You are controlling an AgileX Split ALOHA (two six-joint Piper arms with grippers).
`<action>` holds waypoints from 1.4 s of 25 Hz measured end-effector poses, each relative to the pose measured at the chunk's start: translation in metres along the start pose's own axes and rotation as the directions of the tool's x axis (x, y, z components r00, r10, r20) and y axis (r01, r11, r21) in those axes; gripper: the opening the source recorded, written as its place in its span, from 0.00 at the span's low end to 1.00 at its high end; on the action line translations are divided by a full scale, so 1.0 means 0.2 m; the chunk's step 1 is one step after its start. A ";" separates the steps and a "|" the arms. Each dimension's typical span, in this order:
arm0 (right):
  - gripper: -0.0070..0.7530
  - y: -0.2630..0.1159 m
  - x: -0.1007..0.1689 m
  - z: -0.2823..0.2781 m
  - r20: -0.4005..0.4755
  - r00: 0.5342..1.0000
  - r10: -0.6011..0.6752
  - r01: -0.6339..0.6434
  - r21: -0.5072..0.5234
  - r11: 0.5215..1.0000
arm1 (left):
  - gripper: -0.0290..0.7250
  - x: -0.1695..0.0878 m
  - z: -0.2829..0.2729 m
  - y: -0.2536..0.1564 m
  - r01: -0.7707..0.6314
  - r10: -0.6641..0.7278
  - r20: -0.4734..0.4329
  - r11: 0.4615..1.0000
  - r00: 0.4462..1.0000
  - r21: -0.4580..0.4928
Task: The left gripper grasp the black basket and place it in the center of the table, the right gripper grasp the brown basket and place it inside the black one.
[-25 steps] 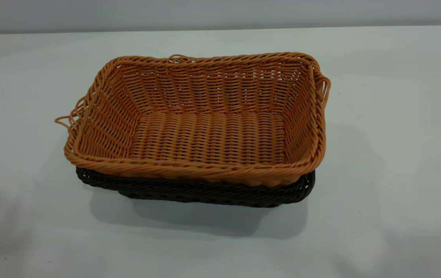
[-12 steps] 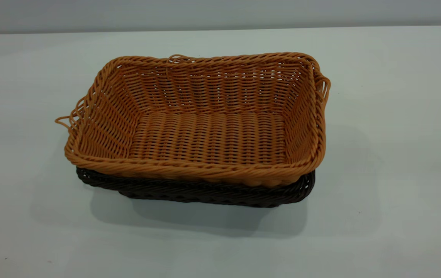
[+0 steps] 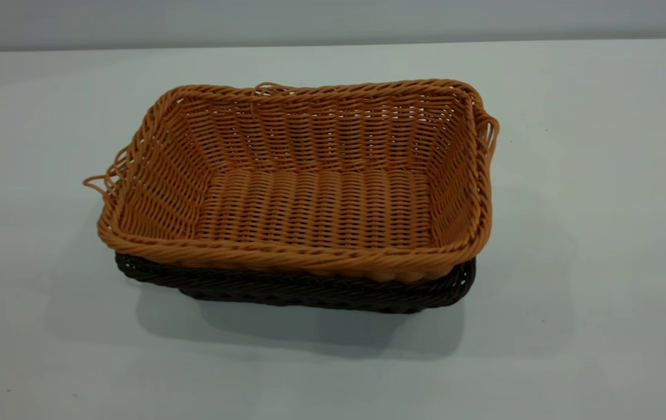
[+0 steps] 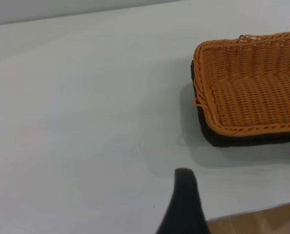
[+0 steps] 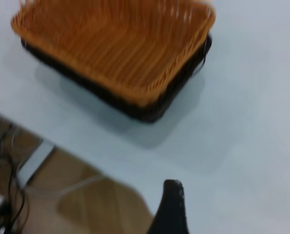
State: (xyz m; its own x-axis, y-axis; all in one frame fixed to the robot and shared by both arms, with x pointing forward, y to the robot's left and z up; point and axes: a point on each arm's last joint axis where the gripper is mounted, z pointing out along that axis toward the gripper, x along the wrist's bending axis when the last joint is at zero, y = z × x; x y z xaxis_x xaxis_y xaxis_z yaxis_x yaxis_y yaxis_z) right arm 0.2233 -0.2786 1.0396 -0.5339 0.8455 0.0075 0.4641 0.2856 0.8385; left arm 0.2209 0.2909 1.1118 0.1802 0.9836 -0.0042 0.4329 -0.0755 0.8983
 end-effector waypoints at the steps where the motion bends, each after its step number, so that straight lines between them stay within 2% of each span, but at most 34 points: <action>1: 0.78 -0.01 0.00 -0.01 0.002 1.000 -0.003 0.003 -0.012 1.000 | 0.74 0.00 0.00 -0.03 -0.001 0.001 0.000 1.000 1.000 -0.005; 7: 0.78 -0.01 0.00 -0.01 -0.011 1.000 -0.014 0.014 -0.018 1.000 | 0.74 0.00 0.03 -0.14 -0.001 0.001 0.000 1.000 1.000 -0.010; 16: 0.78 -0.01 0.01 -0.01 -0.030 1.000 -0.009 0.008 -0.022 1.000 | 0.74 0.01 0.20 -0.27 -0.034 0.033 0.007 0.994 0.999 0.106; 35: 0.78 -0.01 0.01 -0.01 -0.034 0.999 -0.007 0.007 -0.023 1.000 | 0.74 0.02 0.21 -0.27 -0.032 0.033 -0.008 0.993 0.999 0.111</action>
State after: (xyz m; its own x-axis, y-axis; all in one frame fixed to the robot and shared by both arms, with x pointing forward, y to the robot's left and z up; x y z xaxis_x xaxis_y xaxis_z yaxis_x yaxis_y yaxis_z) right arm 0.2201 -0.2779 1.0399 -0.5609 0.8276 0.0197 0.4441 0.2808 0.8509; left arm 0.2344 0.2921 1.0447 0.1872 0.9819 0.0294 0.5223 -0.1248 0.8436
